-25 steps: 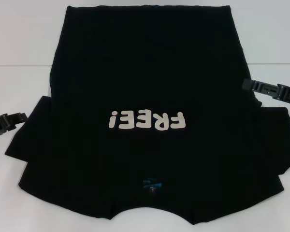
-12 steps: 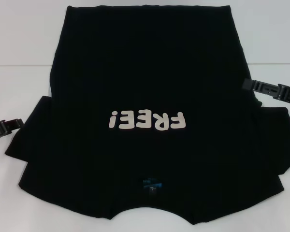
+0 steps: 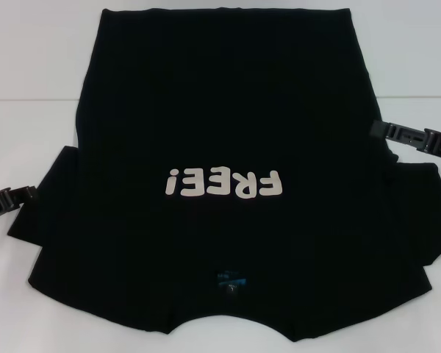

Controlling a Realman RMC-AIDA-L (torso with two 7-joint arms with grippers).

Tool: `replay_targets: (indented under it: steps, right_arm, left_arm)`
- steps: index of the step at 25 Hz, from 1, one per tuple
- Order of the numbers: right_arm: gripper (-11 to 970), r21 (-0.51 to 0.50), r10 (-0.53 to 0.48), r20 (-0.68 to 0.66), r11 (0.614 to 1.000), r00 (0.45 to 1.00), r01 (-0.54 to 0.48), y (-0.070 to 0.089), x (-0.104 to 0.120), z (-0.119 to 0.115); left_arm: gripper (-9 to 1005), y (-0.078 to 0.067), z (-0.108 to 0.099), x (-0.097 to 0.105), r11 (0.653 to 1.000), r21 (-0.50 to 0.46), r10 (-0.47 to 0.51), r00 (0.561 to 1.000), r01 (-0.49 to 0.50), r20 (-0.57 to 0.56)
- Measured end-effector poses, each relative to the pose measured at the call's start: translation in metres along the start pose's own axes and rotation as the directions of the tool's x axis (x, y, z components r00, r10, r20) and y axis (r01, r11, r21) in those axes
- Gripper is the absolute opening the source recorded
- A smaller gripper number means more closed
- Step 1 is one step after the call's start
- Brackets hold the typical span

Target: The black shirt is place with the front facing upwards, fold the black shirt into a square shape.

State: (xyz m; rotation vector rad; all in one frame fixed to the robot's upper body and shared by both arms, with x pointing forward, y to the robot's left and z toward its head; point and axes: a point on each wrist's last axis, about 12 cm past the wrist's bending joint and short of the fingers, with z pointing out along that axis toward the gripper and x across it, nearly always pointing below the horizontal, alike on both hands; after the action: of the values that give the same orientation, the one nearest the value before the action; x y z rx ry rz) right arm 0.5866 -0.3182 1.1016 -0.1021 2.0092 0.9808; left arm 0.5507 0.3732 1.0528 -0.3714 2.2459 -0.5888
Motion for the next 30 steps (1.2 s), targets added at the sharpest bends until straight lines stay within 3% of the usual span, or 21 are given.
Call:
replay_targets:
  steps: [30]
  right_arm:
    - [772,-0.015,0.003,0.001,1.000,1.000,-0.003,0.001,0.000,-0.001]
  left_arm:
    - [466,-0.016,0.003,0.004,0.996,0.085,0.041,0.998,-0.036,-0.056]
